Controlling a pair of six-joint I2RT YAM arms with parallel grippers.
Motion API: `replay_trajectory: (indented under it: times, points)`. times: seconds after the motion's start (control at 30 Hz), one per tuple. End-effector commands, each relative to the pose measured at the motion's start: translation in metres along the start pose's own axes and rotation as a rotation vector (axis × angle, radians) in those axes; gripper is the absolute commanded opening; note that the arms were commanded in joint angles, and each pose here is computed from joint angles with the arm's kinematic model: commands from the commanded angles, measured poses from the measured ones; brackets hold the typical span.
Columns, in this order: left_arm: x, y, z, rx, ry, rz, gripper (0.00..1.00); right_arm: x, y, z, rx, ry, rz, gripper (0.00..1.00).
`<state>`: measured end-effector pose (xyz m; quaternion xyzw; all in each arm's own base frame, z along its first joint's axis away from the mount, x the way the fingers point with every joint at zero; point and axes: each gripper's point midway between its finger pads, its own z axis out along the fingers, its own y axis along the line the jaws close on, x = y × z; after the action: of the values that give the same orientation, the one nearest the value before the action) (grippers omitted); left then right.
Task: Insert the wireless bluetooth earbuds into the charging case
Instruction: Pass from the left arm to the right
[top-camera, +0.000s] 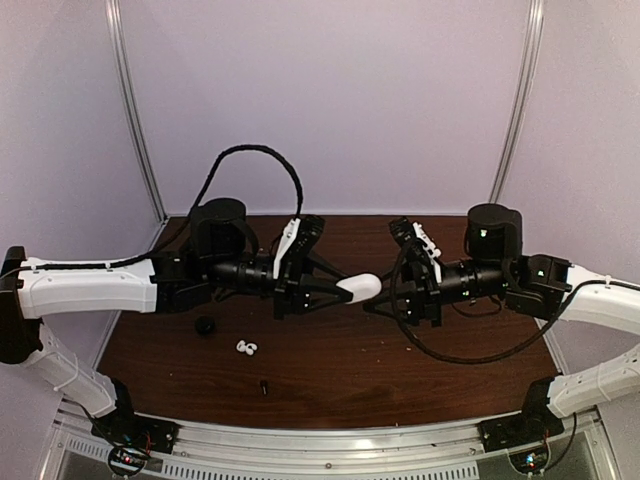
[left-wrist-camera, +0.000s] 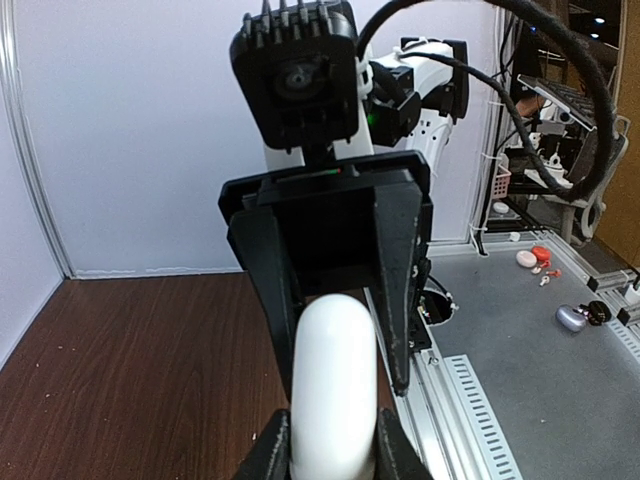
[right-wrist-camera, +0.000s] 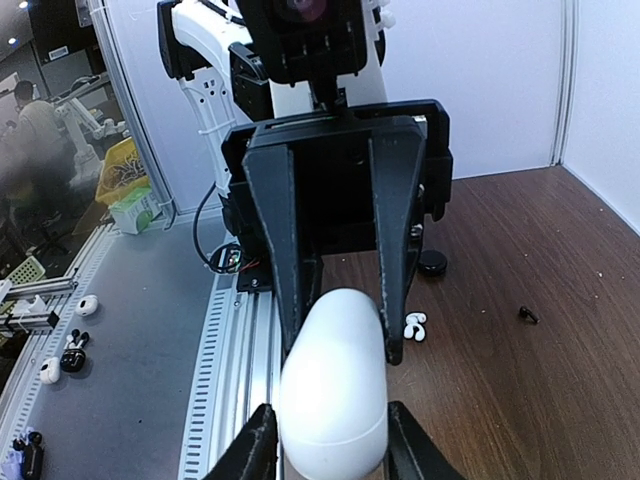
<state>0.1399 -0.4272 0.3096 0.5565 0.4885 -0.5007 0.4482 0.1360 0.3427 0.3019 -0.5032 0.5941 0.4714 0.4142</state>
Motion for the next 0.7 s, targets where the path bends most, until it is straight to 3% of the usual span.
replay_trajectory:
  times: [0.0, 0.37, 0.67]
  points:
    - [-0.0241, 0.0035, -0.0006, -0.004, -0.067, 0.046, 0.0, -0.0218, 0.0019, -0.0002, 0.002, -0.062, -0.007, 0.35]
    - [-0.0216, 0.0049, 0.0001, -0.009, -0.065, 0.038, 0.0, -0.0201, 0.0005, 0.0018, 0.002, -0.059, 0.015, 0.25]
    - [-0.0184, 0.0062, 0.0016, -0.01, -0.058, 0.03, 0.0, -0.0249, 0.0027, 0.0026, -0.015, -0.077, 0.003, 0.29]
